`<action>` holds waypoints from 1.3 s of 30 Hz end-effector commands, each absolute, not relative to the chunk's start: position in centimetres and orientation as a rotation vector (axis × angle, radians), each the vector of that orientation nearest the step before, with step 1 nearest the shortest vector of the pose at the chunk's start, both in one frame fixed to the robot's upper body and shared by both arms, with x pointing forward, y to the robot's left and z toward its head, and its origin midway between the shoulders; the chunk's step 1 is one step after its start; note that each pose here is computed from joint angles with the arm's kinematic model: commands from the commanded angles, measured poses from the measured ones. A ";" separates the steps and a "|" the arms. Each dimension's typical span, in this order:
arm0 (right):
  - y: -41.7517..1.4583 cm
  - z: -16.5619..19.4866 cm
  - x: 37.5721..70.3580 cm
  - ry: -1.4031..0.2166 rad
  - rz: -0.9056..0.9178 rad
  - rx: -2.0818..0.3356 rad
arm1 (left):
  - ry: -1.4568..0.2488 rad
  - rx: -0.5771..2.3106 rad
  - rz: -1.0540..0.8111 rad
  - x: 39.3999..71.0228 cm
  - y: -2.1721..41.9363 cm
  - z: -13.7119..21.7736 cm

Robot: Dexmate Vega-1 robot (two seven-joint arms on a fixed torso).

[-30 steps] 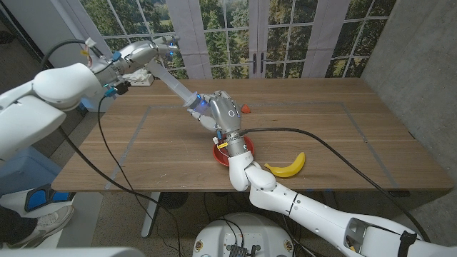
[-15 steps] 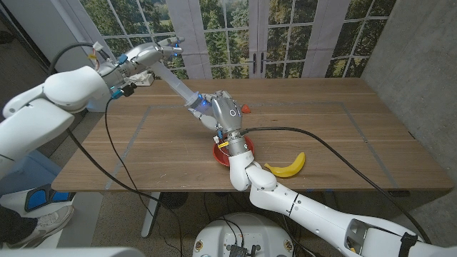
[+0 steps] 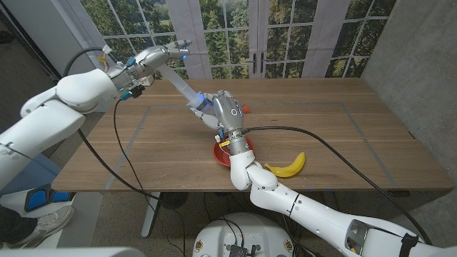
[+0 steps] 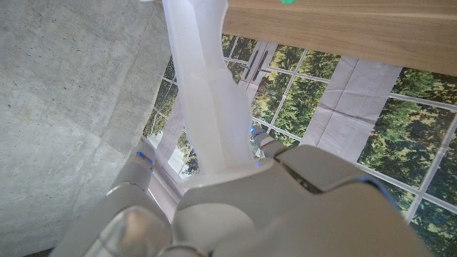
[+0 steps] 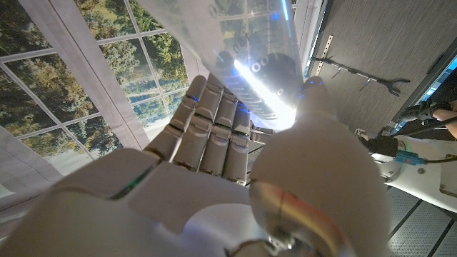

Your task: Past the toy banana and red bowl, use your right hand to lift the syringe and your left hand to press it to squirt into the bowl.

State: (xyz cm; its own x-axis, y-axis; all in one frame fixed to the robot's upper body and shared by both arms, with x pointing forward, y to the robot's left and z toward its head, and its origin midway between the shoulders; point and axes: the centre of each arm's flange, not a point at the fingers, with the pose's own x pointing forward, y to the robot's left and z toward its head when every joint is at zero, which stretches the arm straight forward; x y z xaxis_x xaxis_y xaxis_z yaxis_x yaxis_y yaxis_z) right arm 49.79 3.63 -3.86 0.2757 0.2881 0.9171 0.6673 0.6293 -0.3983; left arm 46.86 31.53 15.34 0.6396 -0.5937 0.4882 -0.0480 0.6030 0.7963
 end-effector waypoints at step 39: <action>3.2 -3.8 49.9 -1.299 -0.313 -0.869 | -0.751 0.923 -0.529 48.8 28.2 13.7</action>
State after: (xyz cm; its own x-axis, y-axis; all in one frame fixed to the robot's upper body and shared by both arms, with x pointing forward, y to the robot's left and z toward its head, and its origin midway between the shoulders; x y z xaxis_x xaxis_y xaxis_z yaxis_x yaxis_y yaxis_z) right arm 49.96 3.41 -3.74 0.2788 0.2615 0.9240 0.6511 0.6558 -0.3821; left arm 48.60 28.69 14.07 0.6347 -0.6793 0.3683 0.0694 0.5248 0.8484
